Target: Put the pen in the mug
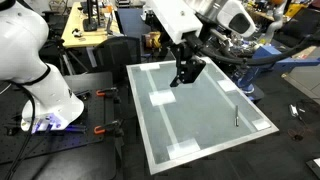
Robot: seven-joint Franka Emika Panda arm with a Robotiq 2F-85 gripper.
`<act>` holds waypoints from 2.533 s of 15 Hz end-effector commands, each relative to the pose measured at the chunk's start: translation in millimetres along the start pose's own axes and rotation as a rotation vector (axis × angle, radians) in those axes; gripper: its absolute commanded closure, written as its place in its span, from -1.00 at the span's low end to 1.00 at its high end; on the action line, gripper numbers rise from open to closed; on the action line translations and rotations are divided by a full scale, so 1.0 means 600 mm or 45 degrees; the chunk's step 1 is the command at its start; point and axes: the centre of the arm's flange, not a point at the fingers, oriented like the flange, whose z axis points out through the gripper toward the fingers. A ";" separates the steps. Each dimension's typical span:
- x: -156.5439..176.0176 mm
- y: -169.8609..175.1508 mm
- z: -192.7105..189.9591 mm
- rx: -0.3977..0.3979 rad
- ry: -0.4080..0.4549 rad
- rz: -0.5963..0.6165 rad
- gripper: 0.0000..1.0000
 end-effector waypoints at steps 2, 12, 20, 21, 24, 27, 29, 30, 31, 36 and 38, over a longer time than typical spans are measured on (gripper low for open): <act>0.000 0.000 0.000 0.000 0.000 0.000 -1.00; 0.045 0.003 -0.030 -0.125 0.149 -0.006 -1.00; 0.140 0.062 -0.090 -0.318 0.350 -0.082 -1.00; 0.152 0.074 -0.096 -0.338 0.371 -0.093 -1.00; 0.188 0.108 -0.109 -0.414 0.435 -0.168 -1.00; 0.230 0.127 -0.104 -0.435 0.473 -0.255 -1.00; 0.261 0.130 -0.094 -0.424 0.488 -0.303 -1.00; 0.274 0.131 -0.089 -0.420 0.493 -0.324 -1.00; 0.288 0.130 -0.083 -0.416 0.493 -0.341 -1.00; 0.364 0.124 -0.041 -0.391 0.451 -0.371 -1.00; 0.341 0.109 -0.028 -0.392 0.435 -0.363 -1.00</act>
